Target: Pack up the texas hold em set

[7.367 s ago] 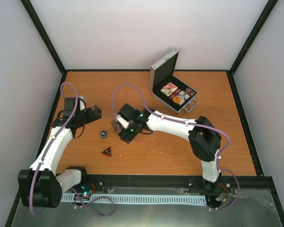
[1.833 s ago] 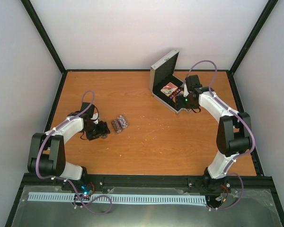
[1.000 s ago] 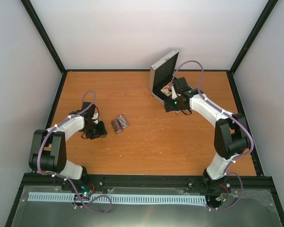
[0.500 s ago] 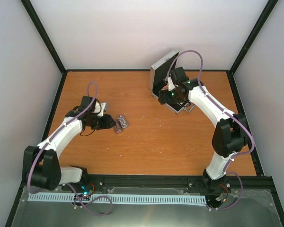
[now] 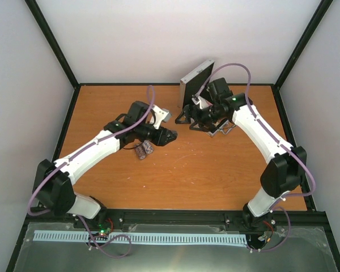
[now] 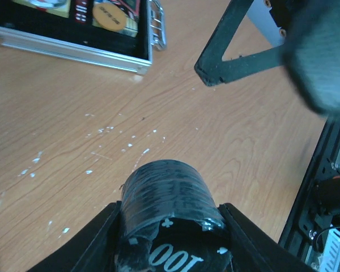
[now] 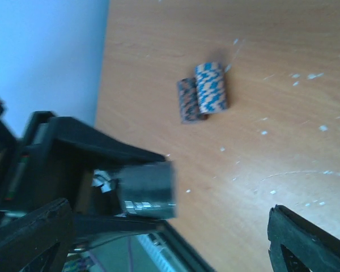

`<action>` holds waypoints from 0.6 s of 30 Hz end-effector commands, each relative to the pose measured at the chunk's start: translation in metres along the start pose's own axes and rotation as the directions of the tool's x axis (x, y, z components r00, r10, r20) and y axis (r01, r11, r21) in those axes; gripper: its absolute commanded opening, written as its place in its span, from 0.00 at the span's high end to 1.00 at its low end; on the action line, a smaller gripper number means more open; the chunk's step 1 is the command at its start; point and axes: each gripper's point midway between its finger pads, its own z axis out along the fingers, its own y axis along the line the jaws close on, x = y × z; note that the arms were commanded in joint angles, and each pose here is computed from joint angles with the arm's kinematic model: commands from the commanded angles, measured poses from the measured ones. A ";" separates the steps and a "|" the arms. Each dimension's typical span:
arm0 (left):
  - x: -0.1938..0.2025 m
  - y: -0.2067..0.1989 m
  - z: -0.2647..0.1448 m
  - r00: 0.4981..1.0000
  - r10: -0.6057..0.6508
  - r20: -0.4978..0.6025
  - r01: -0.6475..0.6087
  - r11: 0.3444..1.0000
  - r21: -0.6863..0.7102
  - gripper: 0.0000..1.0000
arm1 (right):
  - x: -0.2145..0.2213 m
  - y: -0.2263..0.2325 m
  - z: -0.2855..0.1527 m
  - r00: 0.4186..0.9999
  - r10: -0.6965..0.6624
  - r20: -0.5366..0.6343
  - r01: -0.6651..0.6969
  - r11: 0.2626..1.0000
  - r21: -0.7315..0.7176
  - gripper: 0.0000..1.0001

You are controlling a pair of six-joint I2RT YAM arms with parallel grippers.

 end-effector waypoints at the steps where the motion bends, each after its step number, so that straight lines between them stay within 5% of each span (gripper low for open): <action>1: -0.022 -0.028 0.007 0.990 0.132 0.050 -0.134 0.990 0.035 0.60 | 0.023 0.033 -0.006 0.998 0.037 -0.057 -0.044 0.990 -0.131 0.07; 13: -0.021 -0.042 0.003 0.984 0.158 0.085 -0.164 0.985 0.060 0.60 | 0.051 0.020 0.012 0.990 0.068 -0.126 -0.080 0.992 -0.099 0.09; 18: -0.025 -0.045 0.001 0.981 0.168 0.096 -0.175 0.982 0.067 0.60 | 0.049 0.021 0.019 0.989 0.066 -0.136 -0.080 0.991 -0.103 0.23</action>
